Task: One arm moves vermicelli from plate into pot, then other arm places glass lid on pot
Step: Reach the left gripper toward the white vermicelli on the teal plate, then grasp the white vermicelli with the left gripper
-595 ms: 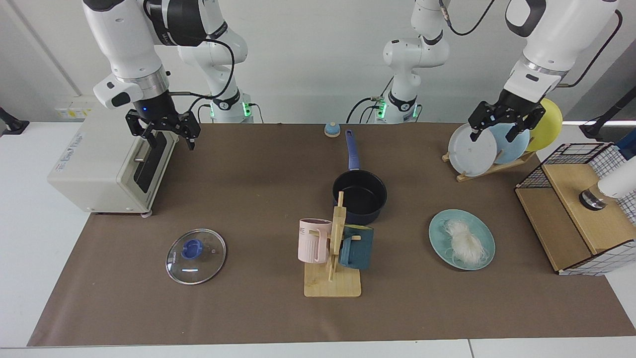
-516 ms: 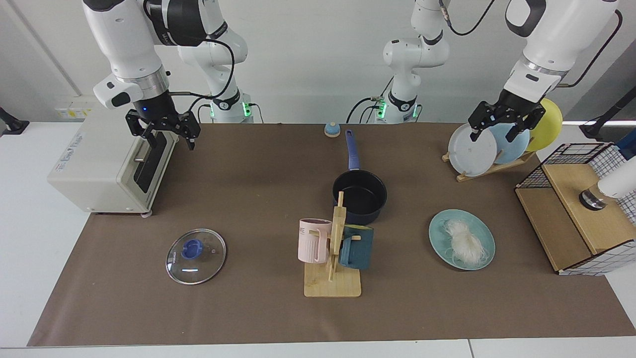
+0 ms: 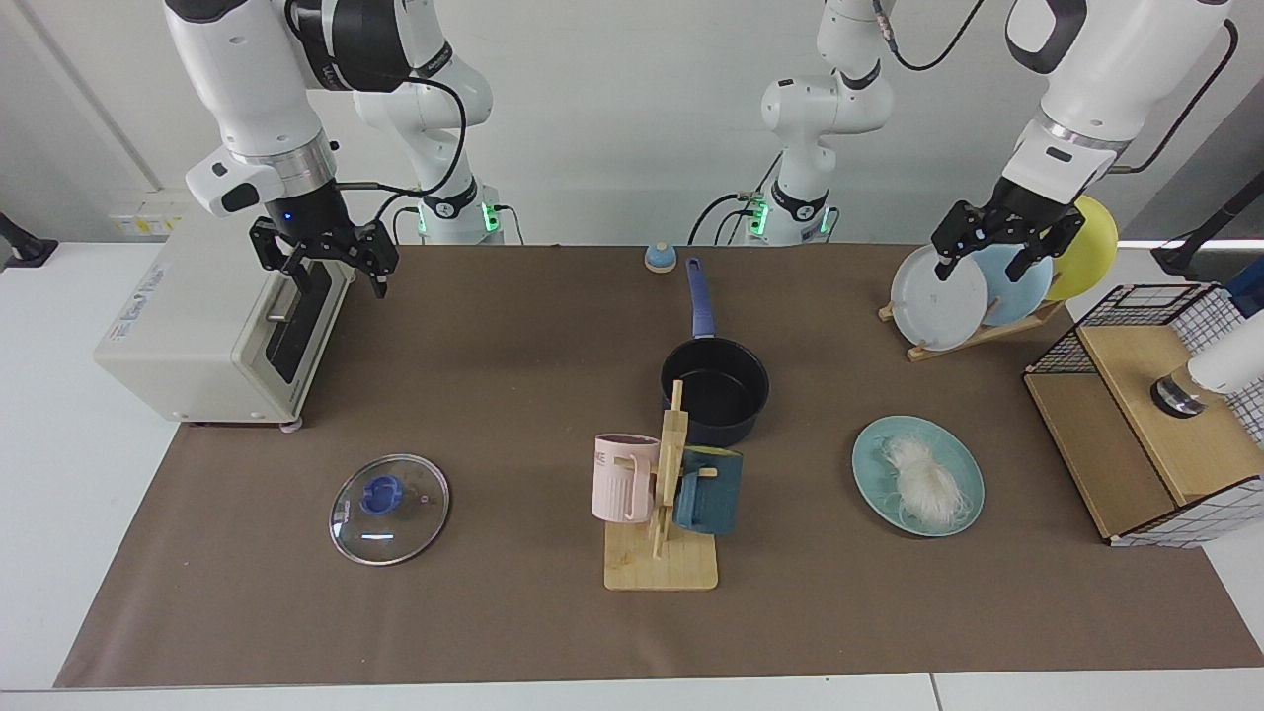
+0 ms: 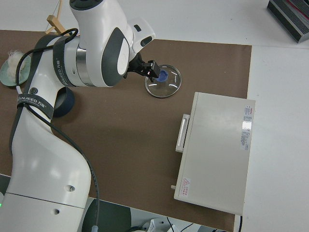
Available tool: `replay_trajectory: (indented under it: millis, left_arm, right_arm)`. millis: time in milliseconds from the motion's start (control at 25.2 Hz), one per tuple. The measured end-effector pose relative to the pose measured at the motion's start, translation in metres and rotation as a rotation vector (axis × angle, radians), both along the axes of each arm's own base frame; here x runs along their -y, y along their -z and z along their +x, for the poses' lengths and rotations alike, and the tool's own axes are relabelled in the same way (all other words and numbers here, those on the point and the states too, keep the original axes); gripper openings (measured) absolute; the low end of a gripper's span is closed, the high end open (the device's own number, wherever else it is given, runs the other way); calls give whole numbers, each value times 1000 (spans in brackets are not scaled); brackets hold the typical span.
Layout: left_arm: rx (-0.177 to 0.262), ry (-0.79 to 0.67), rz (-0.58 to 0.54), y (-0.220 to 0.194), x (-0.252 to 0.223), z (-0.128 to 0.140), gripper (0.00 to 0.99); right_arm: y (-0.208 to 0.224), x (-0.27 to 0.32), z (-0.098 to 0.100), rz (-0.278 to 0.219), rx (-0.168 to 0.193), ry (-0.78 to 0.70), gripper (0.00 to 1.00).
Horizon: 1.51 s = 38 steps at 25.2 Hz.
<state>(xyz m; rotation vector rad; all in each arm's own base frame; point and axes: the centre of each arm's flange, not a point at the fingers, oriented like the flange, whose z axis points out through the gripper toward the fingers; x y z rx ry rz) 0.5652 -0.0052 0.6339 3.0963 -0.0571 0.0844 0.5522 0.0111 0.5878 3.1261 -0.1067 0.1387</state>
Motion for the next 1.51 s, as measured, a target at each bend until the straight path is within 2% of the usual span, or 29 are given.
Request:
replay_trajectory:
  millis: [357,714,833,1111,1310,1508]
  left_arm:
    - [5,8,0,0,6,1,991]
    - [95,-54,-6,6,4,25,991]
    - [111,-63,-6,31,2,47,991]
    - [133,-80,26,118,-9,101,991]
    - [116,-118,22,172,-10,122,991]
    - [78,-125,20,225,-3,135,991]
  right_arm:
    - [0,0,0,0,0,0,1000]
    - [0,0,0,0,0,0,1000]
    - [0,0,0,0,0,0,1000]
    - [0,0,0,0,0,0,1000]
    - [0,0,0,0,0,0,1000]
    - [0,0,0,0,0,0,1000]
